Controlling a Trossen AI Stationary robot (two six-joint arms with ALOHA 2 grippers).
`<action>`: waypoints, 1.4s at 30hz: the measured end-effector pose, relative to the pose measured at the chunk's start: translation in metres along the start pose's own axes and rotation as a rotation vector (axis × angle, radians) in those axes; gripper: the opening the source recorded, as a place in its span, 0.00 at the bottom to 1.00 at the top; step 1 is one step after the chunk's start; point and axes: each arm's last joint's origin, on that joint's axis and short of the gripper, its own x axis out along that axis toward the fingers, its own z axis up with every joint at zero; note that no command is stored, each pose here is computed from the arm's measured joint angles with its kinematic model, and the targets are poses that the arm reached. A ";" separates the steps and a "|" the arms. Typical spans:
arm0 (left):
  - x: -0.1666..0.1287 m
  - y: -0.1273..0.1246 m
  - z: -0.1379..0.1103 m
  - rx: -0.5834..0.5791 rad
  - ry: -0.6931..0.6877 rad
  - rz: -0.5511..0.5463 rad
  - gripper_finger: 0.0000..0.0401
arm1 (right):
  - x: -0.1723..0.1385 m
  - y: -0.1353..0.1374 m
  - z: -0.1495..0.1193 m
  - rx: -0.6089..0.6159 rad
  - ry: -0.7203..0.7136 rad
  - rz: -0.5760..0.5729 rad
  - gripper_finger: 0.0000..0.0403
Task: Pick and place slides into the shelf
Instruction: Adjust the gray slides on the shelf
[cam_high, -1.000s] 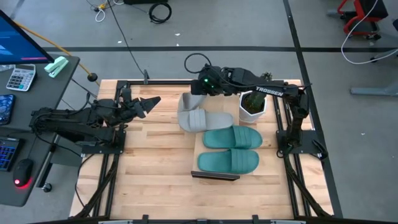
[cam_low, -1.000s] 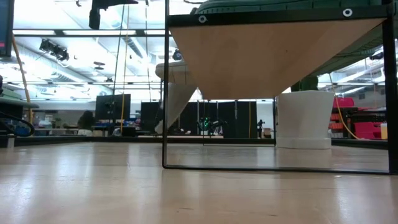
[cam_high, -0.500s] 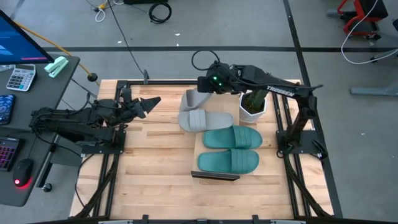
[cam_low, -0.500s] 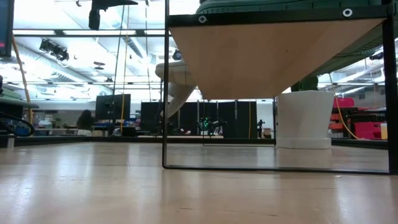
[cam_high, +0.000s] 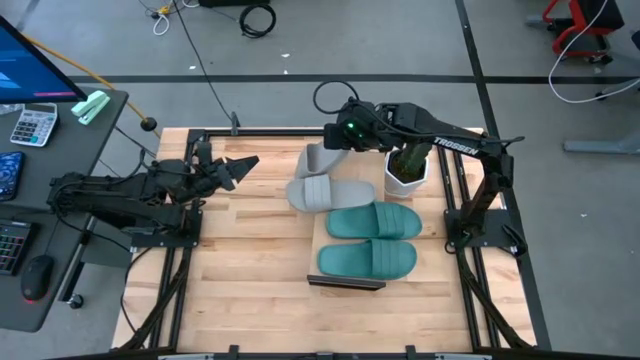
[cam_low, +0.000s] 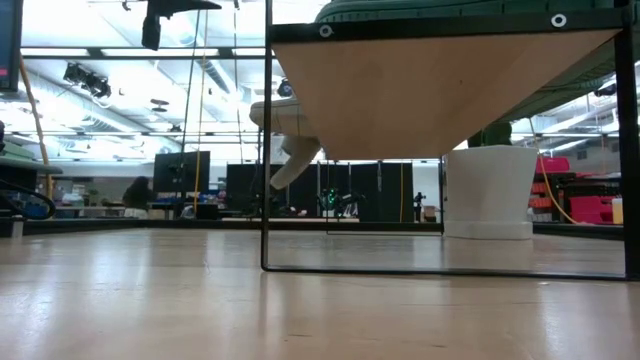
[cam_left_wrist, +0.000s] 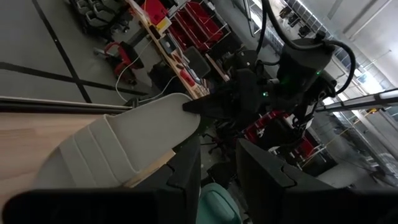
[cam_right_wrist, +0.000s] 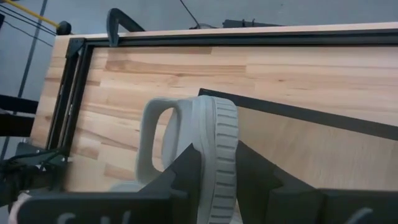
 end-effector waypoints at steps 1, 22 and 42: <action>0.000 0.000 0.000 0.001 0.000 0.003 0.27 | 0.000 0.000 0.000 -0.001 0.000 0.000 0.20; 0.001 0.002 0.001 0.005 -0.012 0.019 0.24 | -0.021 -0.014 0.001 0.001 -0.011 -0.058 0.19; 0.002 0.003 0.003 0.000 -0.023 0.027 0.23 | -0.018 -0.028 -0.007 -0.032 0.087 -0.196 0.19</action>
